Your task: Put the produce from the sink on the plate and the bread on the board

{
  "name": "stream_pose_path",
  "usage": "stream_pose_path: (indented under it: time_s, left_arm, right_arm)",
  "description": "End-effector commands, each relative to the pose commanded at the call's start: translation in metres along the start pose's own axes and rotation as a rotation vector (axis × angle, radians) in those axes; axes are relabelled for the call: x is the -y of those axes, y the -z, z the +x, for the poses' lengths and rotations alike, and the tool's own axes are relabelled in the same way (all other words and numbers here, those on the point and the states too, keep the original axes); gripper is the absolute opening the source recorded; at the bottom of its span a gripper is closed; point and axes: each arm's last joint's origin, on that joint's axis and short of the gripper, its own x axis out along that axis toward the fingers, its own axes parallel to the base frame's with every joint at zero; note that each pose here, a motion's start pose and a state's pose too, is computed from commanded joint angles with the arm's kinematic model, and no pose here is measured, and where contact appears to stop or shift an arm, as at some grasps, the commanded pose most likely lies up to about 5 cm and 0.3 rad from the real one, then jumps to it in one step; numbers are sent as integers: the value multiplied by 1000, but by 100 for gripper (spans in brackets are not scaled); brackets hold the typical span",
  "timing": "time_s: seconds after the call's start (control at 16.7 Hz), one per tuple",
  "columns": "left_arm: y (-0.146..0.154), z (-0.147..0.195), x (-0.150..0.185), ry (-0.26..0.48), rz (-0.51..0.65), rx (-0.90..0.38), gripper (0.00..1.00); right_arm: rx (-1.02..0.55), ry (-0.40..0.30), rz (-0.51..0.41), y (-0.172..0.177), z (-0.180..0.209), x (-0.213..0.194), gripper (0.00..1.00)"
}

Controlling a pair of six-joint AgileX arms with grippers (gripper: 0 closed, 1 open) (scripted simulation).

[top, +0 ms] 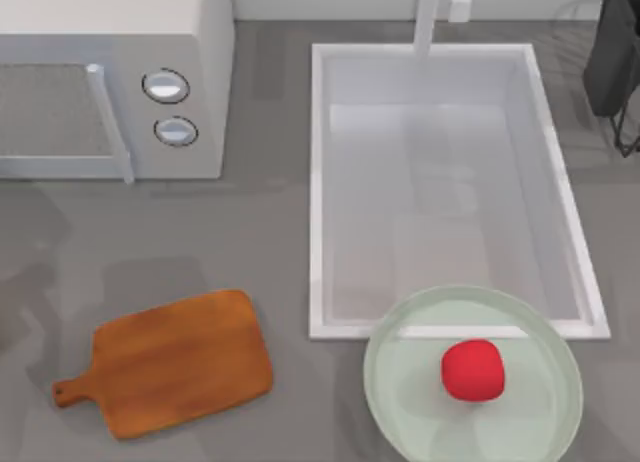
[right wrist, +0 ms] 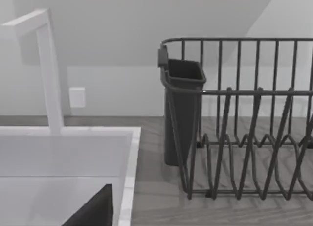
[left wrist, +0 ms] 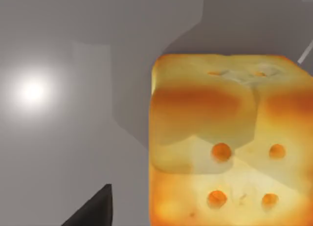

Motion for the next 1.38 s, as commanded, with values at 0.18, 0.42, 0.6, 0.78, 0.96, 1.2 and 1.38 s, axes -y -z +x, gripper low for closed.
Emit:
stream_pose_path:
  time_s: [0.18, 0.42, 0.6, 0.78, 0.96, 1.2, 1.38]
  left_arm:
    - [-1, 2, -4, 16, 12, -9, 100]
    - [-2, 3, -3, 15, 15, -8, 100]
    - [-2, 23, -4, 21, 12, -11, 100]
    - [-2, 52, -5, 8, 12, -4, 100]
    - [0, 72, -3, 16, 12, -8, 100]
    - [0, 72, -3, 16, 12, -9, 100]
    - [0, 72, -3, 16, 12, -9, 77]
  right_arm:
    - [0, 0, 0, 0, 0, 0, 100]
    - [0, 0, 0, 0, 0, 0, 100]
    - [0, 0, 0, 0, 0, 0, 100]
    - [0, 0, 0, 0, 0, 0, 100]
    - [0, 0, 0, 0, 0, 0, 100]
    - [0, 0, 0, 0, 0, 0, 100]
    - [0, 0, 0, 0, 0, 0, 100]
